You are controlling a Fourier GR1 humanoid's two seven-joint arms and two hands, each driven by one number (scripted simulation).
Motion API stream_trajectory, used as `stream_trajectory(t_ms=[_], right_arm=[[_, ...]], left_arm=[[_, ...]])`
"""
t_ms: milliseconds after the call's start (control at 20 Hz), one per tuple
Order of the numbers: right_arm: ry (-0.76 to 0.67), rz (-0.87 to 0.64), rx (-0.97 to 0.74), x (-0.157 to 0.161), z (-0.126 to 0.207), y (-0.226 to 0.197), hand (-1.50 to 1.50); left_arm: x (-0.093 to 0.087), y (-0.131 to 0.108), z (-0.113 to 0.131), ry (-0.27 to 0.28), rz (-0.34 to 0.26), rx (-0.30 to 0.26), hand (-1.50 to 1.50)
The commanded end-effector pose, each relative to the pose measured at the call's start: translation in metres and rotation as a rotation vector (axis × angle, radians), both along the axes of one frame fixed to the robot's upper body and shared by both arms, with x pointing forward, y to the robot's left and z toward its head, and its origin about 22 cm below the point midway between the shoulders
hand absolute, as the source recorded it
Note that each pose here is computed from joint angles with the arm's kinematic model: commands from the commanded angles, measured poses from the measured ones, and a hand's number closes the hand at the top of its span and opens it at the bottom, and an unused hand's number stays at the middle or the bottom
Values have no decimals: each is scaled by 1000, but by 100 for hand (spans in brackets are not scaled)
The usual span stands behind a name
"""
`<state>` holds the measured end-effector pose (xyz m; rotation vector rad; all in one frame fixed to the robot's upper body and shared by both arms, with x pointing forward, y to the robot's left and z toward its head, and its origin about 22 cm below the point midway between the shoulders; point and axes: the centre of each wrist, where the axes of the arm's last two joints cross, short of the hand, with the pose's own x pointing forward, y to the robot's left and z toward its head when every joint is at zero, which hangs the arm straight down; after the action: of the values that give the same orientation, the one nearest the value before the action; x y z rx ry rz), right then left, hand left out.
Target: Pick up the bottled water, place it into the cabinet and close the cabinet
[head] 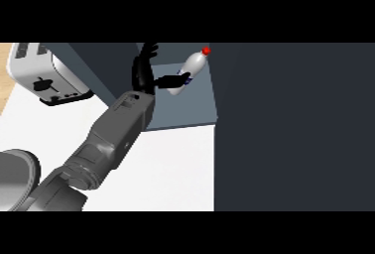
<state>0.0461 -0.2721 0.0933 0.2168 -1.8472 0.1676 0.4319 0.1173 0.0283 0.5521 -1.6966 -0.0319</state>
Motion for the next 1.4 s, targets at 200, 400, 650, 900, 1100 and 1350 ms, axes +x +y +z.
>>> stream_trajectory(t_ms=[200, 400, 650, 900, 1100, 1350], right_arm=[[-18, 41, 29, 2, 8, 0, -150], [-18, 38, 51, 2, 9, 5, -150], [-6, 39, 44, -9, 24, 9, -150], [-11, 45, 44, -4, 29, 6, -150], [13, 23, 56, -13, 24, 5, -150], [6, 15, 59, -2, 24, 9, -150]], left_arm=[[10, 0, 20, -34, -86, -17, -150], [15, -12, 39, -126, -178, -134, -150], [13, -24, 44, -200, -293, -244, -150], [5, -37, 32, -183, -341, -302, -150], [-2, -32, 17, -175, -355, -300, -150], [-20, -28, -6, -181, -384, -361, -150]])
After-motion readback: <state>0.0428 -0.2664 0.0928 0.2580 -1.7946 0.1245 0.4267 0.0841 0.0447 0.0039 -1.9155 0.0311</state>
